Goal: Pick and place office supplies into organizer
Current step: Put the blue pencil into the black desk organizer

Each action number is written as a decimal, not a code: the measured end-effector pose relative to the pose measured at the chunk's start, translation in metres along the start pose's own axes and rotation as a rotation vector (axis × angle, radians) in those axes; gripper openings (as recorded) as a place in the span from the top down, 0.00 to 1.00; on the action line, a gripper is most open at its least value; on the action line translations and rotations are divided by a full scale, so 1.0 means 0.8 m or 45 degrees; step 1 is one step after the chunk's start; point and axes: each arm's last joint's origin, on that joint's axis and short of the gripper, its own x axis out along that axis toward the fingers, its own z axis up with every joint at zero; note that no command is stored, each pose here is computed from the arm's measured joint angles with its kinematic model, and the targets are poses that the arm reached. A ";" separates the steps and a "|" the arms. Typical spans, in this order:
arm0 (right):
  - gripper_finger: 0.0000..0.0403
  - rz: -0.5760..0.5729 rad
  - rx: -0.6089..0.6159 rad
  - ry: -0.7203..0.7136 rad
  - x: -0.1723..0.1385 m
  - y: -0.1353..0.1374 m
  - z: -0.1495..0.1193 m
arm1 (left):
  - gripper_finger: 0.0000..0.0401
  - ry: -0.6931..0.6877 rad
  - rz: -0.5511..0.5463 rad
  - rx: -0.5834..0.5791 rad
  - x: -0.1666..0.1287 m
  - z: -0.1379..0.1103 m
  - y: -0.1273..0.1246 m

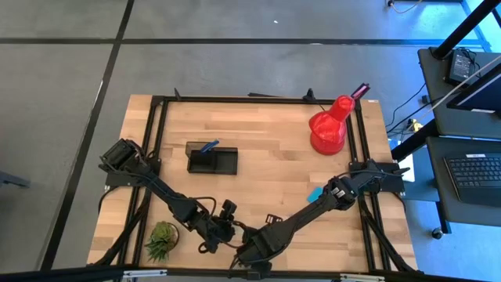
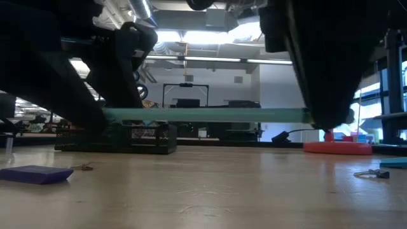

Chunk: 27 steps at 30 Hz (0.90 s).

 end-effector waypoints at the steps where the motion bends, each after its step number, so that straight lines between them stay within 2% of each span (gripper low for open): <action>1: 0.95 0.000 0.000 -0.007 -0.001 0.000 0.000 | 0.63 0.001 0.001 -0.009 0.000 0.000 0.000; 8: 0.95 0.011 0.002 -0.019 -0.003 0.000 0.002 | 0.74 0.000 -0.034 -0.021 0.000 0.000 -0.001; 16: 0.95 0.027 0.003 -0.021 -0.003 0.001 0.002 | 0.95 0.002 -0.120 -0.050 0.000 0.000 -0.002; 24: 0.91 0.061 -0.013 -0.035 -0.003 0.005 0.003 | 0.96 0.005 -0.139 -0.052 0.000 0.000 -0.001; 27: 0.88 0.061 -0.065 -0.047 -0.003 0.009 -0.001 | 0.96 -0.001 -0.167 -0.062 -0.003 0.002 0.000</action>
